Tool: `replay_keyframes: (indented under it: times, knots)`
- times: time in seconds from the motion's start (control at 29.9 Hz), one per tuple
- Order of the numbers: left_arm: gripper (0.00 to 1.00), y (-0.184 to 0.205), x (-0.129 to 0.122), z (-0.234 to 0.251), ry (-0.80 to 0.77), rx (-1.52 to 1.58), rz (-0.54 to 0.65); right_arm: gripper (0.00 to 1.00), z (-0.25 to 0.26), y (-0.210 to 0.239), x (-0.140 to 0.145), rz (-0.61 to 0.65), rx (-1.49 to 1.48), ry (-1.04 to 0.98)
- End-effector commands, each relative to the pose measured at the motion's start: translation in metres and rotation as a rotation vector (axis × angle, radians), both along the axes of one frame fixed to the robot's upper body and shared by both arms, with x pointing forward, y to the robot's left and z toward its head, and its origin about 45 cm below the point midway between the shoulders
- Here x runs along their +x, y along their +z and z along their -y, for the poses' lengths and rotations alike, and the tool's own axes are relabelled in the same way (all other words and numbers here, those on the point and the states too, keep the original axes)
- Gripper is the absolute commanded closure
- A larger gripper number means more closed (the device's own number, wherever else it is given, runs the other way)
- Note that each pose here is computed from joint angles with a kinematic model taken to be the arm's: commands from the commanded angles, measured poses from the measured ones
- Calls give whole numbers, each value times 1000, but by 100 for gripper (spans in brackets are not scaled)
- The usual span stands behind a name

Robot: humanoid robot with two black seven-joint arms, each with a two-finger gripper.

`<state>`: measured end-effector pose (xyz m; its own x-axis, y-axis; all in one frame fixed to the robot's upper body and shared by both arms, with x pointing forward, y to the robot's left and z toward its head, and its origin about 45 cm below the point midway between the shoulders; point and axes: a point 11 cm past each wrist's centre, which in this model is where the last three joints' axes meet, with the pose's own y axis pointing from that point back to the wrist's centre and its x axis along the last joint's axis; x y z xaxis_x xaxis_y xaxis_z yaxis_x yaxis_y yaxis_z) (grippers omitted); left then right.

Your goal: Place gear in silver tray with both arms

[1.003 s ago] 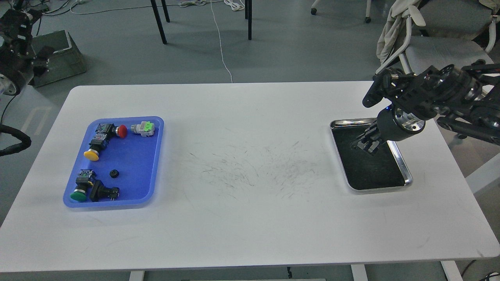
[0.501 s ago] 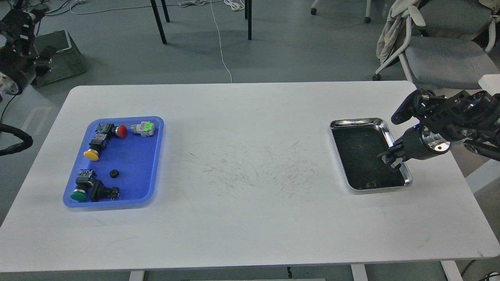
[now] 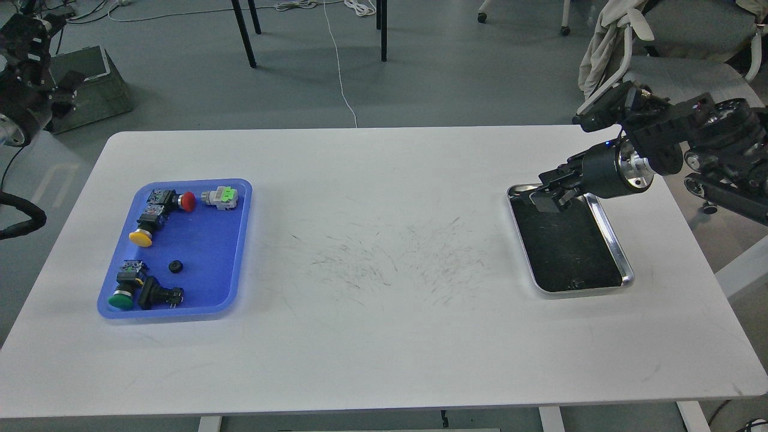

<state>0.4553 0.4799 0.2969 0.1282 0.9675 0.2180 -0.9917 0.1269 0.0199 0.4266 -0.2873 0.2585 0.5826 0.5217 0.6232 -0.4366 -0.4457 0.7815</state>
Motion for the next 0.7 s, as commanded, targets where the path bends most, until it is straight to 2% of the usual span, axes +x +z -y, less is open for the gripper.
replay_keyframes:
  times: [0.0, 0.33, 0.6, 0.67]
  knots:
    - [1, 7, -8, -4, -59, -22, -16, 30, -11, 19, 11, 38, 141, -53]
    - [1, 31, -27, 8, -193, -34, -16, 26, -25, 47, 27, 125, 556, -218]
    - [1, 32, -44, 13, -242, -24, -45, 24, -1, 60, 43, 127, 916, -508]
    - [1, 21, -52, 9, -247, 0, -83, 20, 13, 59, 47, 113, 993, -597]
